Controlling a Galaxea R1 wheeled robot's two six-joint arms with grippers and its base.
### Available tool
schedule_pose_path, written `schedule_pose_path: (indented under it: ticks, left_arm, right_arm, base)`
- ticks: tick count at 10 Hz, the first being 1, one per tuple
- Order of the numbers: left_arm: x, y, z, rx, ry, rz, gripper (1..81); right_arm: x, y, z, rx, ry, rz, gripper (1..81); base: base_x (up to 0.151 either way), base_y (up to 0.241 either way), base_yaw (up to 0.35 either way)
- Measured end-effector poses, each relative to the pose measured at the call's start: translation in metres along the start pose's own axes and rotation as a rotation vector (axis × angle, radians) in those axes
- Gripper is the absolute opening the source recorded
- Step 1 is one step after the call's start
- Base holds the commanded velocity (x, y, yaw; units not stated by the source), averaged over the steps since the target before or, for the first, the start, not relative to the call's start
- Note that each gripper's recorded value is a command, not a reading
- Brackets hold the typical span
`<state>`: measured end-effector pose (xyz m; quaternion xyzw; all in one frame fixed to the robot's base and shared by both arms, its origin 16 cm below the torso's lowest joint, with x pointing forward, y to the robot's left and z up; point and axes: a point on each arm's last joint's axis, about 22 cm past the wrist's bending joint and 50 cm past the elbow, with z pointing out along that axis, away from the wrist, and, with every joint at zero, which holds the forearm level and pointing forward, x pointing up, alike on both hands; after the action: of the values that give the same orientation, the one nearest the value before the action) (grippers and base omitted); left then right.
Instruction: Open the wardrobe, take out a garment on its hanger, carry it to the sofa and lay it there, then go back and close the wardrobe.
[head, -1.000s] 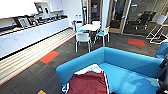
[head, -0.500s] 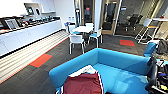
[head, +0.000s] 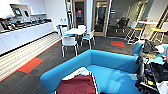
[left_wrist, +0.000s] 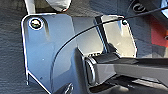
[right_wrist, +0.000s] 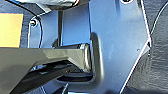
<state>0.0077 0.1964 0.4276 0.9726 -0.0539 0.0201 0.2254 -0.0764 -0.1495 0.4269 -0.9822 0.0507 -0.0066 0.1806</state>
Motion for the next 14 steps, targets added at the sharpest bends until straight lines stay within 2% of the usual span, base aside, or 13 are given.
schedule_pose_path:
  ticks: [3,5,12,14]
  left_arm:
    - [0.003,0.0,0.008,0.075,-0.012,0.007,81.1]
    - [0.021,0.018,0.014,0.062,0.025,0.024,81.1]
    - [0.011,0.017,0.013,0.07,0.017,0.024,81.1]
    - [0.014,0.018,0.014,0.069,0.018,0.025,81.1]
  right_arm:
    - [0.009,-0.003,0.001,0.005,0.02,-0.007,81.1]
    - [0.028,-0.003,0.002,0.007,0.062,-0.023,81.1]
    - [0.02,-0.016,0.005,0.02,0.056,-0.027,81.1]
    - [0.024,-0.014,0.005,0.017,0.06,-0.029,81.1]
  base:
    - [0.0,0.0,0.0]
    - [0.0,0.0,0.0]
    - [0.0,0.0,0.0]
    - [-0.068,0.0,0.0]
